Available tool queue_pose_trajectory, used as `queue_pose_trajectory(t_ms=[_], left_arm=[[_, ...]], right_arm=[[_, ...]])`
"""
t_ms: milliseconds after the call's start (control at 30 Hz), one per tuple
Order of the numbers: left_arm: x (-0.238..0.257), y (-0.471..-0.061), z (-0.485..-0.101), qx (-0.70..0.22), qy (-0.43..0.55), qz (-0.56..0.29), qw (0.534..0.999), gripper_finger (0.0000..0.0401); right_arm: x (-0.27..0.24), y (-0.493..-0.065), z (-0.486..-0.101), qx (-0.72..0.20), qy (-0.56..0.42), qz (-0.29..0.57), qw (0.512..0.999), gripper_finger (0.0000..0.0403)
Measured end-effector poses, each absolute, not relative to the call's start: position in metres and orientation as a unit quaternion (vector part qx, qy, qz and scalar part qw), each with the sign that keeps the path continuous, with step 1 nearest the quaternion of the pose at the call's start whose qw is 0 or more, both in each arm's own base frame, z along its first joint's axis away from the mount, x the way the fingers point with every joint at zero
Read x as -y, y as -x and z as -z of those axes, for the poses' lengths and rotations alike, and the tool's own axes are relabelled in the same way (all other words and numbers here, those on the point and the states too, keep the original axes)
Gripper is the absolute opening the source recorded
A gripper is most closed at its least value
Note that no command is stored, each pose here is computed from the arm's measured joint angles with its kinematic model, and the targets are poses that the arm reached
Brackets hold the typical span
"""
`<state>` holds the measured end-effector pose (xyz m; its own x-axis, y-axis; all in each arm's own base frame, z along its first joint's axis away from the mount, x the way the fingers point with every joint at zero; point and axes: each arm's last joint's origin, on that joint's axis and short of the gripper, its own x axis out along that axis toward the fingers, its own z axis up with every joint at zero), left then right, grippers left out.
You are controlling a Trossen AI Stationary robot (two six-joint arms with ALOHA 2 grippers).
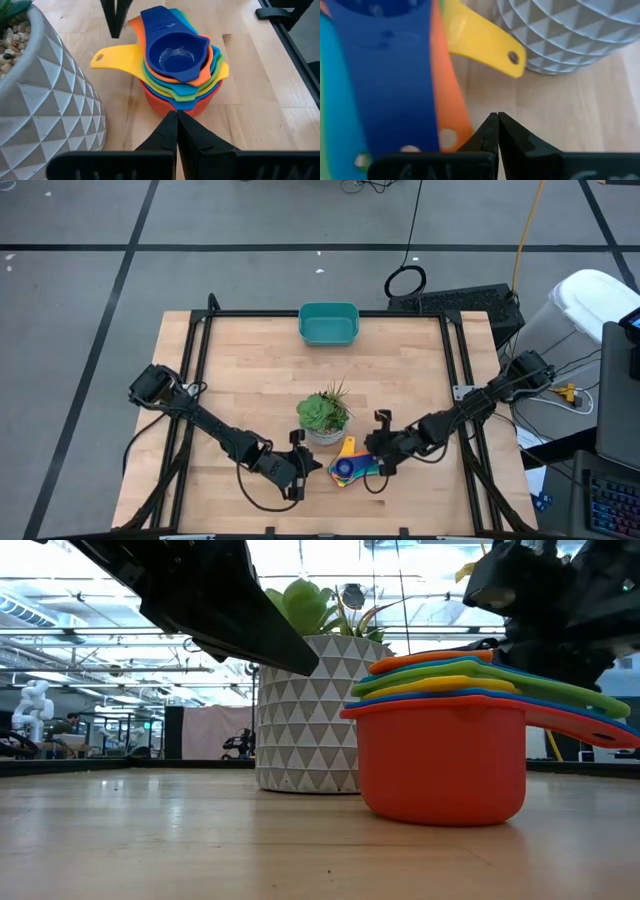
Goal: Nest measuring cups in basket
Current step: Adjust the nested measuring cups
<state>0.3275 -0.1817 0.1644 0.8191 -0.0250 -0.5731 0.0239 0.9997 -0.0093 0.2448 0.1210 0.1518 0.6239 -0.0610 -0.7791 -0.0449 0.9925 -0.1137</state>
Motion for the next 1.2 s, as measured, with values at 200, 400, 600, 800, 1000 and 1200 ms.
queue_pose_trajectory(t_ms=[200, 400, 600, 800, 1000, 1200], left_arm=[[0.182, -0.328, -0.164, -0.301, 0.001, 0.013, 0.954, 0.0004], [0.182, -0.328, -0.164, -0.301, 0.002, 0.012, 0.954, 0.0005], [0.182, -0.328, -0.164, -0.301, 0.000, 0.013, 0.954, 0.0005], [0.182, -0.328, -0.164, -0.301, 0.000, 0.013, 0.954, 0.0004], [0.182, -0.328, -0.164, -0.301, 0.000, 0.013, 0.954, 0.0008], [0.182, -0.328, -0.164, -0.301, 0.000, 0.013, 0.954, 0.0006]], right_arm=[[-0.130, -0.242, -0.153, -0.434, 0.035, -0.024, 0.900, 0.0000], [-0.143, -0.235, -0.153, -0.436, 0.016, -0.045, 0.899, 0.0000], [-0.157, -0.234, -0.158, -0.400, 0.000, -0.072, 0.914, 0.0000], [-0.165, -0.235, -0.162, -0.373, -0.008, -0.091, 0.923, 0.0000], [-0.165, -0.234, -0.162, -0.376, 0.002, -0.091, 0.922, 0.0000], [-0.161, -0.233, -0.161, -0.364, 0.055, -0.046, 0.929, 0.0000]])
